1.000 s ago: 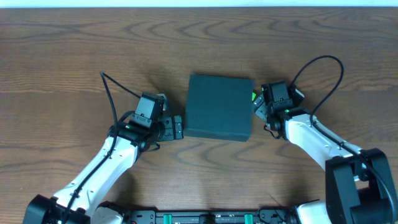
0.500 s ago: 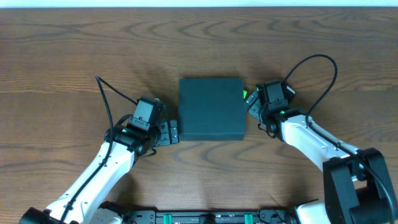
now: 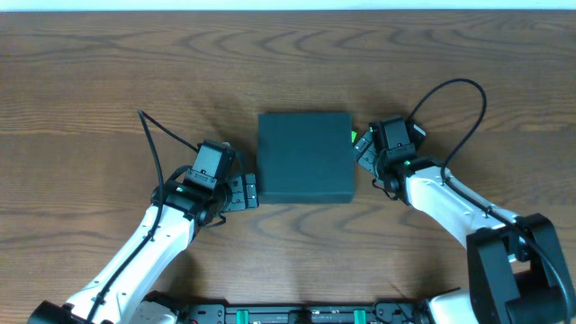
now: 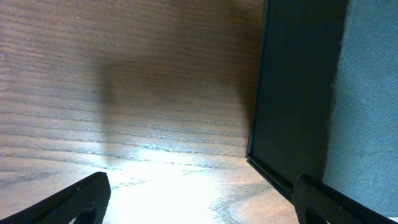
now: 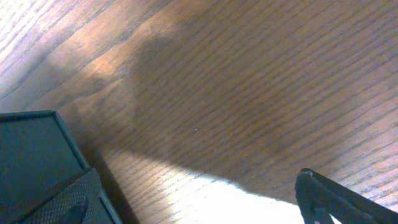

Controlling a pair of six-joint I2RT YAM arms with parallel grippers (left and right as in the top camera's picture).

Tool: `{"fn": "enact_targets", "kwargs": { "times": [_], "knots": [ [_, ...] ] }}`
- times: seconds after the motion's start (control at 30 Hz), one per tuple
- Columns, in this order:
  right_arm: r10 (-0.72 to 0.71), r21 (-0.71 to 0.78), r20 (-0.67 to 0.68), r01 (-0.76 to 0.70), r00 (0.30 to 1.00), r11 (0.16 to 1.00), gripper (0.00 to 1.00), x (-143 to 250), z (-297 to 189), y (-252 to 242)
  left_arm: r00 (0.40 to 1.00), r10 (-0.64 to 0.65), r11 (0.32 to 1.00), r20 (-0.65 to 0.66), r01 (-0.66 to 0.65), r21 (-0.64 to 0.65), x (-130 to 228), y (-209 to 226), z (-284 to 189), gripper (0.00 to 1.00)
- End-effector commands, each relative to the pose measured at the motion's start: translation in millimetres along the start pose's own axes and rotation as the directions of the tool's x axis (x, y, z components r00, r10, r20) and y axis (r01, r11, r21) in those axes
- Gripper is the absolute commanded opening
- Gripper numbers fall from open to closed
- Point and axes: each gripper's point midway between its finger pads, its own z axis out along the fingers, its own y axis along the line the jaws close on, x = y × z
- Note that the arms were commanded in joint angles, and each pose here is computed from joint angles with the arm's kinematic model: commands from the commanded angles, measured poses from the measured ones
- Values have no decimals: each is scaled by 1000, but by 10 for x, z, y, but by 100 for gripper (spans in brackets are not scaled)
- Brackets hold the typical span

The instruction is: Pack container

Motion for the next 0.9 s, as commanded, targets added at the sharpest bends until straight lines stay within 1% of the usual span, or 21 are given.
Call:
{"fn": "enact_targets", "kwargs": {
  "times": [0.0,0.1,0.27,0.5,0.6,0.87],
  "knots": [
    [-110,-78,-81,103,991,992,99,288,-63,220,1000,8,998,16,-9,63,-52,-174,-66,95],
    [-106,-38,-62,104,992,994,99,247,-54,137,1000,7,999,8,-8,51,-30,-147,-65,95],
    [-86,-17,-58,85,995,996,99,183,-41,60,1000,7,999,5,-7,40,-21,-127,-64,95],
    [-56,22,-38,57,998,998,99,23,-14,-103,998,15,1000,62,-14,-17,-109,-25,-124,95],
    [-66,-3,-37,66,997,998,99,-11,-8,-67,994,38,996,101,-30,-78,-166,83,-177,95],
    [-93,-64,-29,91,995,994,99,24,-23,113,992,44,992,117,-30,-125,-192,166,-190,95]
  ]
}}
